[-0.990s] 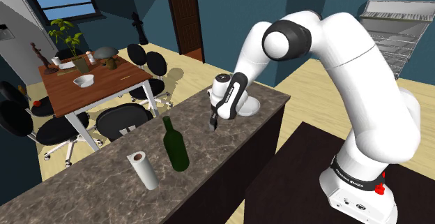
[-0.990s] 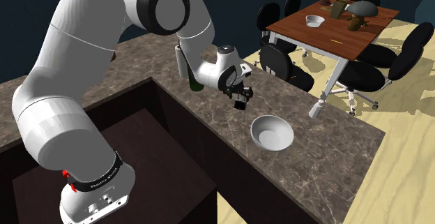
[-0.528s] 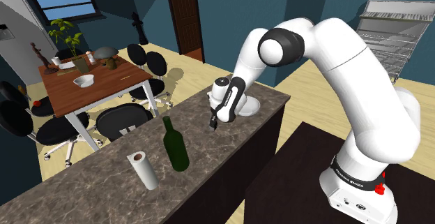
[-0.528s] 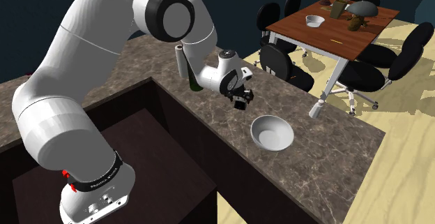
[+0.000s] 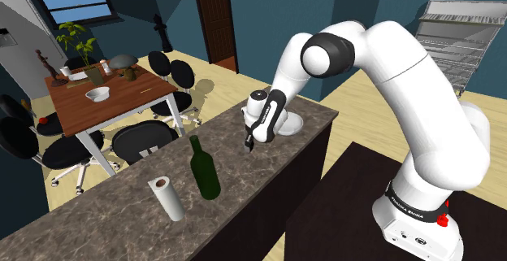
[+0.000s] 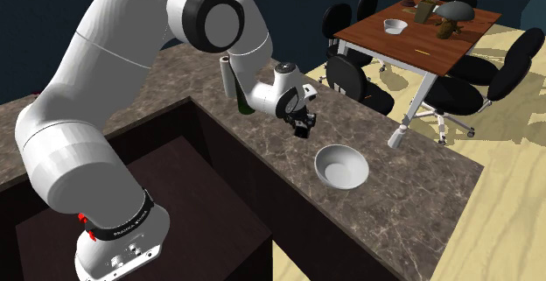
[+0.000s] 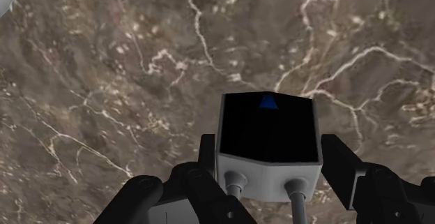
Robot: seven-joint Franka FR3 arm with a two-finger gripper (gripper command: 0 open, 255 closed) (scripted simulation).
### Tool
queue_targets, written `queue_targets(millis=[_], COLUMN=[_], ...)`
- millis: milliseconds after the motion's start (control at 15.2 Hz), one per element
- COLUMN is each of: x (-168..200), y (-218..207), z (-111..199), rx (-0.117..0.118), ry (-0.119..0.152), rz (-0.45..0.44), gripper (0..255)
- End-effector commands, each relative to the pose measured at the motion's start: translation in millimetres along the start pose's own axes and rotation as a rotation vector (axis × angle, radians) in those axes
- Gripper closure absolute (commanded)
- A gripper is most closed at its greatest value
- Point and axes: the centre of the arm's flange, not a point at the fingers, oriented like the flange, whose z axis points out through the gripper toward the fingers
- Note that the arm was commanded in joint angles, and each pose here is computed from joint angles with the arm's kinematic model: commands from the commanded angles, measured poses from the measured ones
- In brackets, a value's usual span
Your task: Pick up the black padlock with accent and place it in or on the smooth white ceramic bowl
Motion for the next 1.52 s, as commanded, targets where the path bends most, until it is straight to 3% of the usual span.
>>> queue_targets(millis=[0,330,1452], x=[0,0,22], y=[0,0,15], z=[0,1,-85], rx=[0.001,0.0,0.0], ry=[0.0,0.0,0.0], rz=[0.0,0.0,0.0], gripper=[255,255,255])
